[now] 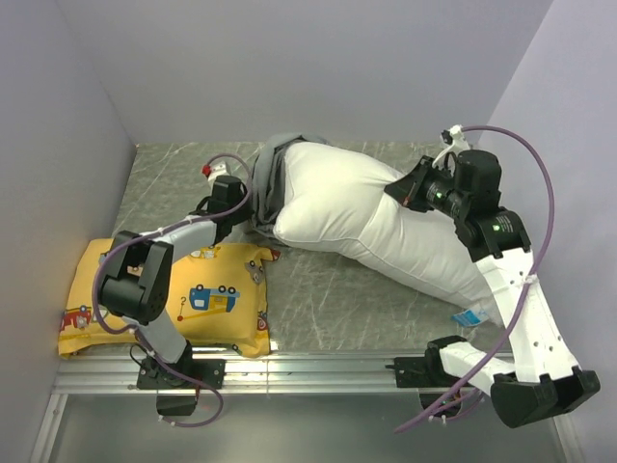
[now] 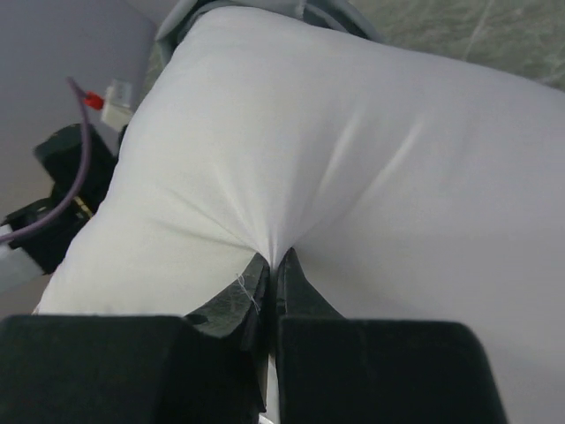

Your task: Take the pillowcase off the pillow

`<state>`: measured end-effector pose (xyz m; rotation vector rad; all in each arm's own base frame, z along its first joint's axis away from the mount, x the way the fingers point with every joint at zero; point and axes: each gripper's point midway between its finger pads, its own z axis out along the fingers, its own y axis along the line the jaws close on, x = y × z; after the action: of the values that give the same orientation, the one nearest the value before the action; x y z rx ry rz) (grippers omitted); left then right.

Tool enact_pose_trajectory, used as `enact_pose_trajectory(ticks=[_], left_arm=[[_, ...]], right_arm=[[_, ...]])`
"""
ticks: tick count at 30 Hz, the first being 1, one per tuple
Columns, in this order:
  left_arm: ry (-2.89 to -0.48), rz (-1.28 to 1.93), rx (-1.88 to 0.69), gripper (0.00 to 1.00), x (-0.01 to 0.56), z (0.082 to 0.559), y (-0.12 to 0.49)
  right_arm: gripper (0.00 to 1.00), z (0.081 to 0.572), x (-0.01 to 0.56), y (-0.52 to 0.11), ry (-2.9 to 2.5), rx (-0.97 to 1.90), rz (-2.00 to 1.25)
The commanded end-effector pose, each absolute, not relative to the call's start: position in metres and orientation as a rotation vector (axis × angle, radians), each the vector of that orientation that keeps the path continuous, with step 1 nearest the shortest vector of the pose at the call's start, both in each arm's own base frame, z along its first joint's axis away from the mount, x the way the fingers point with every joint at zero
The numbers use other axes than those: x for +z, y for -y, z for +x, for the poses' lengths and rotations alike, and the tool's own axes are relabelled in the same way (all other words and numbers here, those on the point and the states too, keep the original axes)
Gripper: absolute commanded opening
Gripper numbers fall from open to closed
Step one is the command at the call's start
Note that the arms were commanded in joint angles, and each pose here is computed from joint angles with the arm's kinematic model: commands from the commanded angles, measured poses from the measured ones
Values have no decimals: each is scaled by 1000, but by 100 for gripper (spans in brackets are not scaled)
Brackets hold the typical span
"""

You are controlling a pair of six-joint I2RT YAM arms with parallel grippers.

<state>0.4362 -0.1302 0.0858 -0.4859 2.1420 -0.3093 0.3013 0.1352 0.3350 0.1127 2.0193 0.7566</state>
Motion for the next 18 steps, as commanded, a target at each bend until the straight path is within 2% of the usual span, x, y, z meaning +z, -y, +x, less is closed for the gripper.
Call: enact_pose_trajectory(ticks=[1,12,18], left_arm=[[-2102,-476,-390,0,97,453,145],[-2115,-443,-435,1,91,458,157],[-2098,-399,-533,0,96,438,176]], right_arm=[[0,261,459,-152,-1637,954,-69],[0,241,493,-154,-1539,1020,-78],[0,275,502,-139,-1516,901,18]])
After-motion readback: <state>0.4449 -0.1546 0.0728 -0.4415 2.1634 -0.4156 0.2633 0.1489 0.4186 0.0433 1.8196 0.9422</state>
